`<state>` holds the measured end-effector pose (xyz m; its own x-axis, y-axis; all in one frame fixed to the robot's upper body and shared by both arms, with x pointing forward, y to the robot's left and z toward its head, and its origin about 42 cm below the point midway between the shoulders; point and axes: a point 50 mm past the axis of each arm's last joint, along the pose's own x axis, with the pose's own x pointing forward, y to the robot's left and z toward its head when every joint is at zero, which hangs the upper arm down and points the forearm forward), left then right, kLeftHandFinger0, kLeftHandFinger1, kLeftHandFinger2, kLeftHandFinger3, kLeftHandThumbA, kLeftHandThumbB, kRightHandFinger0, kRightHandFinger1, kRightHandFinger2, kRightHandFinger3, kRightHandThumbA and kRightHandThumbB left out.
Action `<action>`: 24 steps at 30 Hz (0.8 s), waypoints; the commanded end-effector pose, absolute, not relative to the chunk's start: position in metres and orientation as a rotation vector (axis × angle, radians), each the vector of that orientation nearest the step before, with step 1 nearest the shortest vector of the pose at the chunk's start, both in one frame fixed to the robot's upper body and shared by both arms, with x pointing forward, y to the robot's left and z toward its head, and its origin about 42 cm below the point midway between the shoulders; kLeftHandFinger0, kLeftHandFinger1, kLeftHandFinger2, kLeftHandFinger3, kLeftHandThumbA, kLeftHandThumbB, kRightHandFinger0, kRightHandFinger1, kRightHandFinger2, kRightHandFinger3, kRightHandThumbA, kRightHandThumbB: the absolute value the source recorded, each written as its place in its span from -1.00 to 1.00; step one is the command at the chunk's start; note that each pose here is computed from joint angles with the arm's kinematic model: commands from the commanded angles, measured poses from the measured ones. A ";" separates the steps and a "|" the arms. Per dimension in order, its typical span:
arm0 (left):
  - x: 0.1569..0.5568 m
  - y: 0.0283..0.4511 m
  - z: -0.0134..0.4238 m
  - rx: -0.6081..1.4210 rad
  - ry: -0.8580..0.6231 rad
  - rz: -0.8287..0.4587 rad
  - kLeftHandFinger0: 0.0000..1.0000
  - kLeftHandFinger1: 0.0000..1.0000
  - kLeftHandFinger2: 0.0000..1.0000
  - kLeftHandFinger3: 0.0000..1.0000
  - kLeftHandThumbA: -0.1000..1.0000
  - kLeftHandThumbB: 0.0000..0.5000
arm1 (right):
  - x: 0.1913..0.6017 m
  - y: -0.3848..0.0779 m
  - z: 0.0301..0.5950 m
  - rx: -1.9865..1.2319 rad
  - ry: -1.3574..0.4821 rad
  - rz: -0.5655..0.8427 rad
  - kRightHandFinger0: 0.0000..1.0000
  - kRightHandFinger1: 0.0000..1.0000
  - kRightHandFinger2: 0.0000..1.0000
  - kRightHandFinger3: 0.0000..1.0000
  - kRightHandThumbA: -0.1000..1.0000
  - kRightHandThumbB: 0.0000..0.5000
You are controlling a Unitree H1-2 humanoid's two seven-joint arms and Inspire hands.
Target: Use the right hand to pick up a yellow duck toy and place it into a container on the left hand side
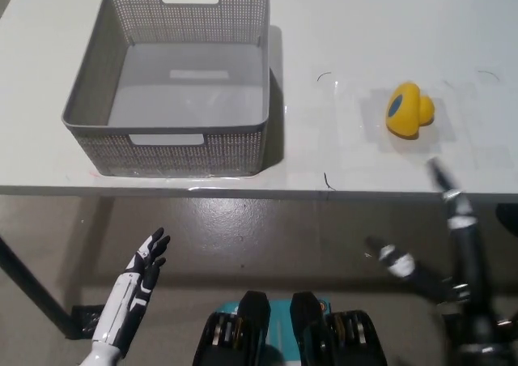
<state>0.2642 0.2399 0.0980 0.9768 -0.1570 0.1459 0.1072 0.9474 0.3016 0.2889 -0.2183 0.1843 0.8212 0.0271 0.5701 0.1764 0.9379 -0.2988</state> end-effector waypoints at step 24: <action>0.253 0.247 0.107 0.320 -0.277 -0.123 1.00 1.00 1.00 1.00 1.00 -0.85 | 0.529 -0.234 0.401 -1.021 -0.324 -0.177 1.00 1.00 1.00 1.00 0.54 0.98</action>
<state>0.2552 0.2430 0.0942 0.9760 -0.1525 0.1554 0.1002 0.9482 0.3014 0.4857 -0.2393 0.3476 0.8865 0.0361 0.4613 0.3396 0.6263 -0.7018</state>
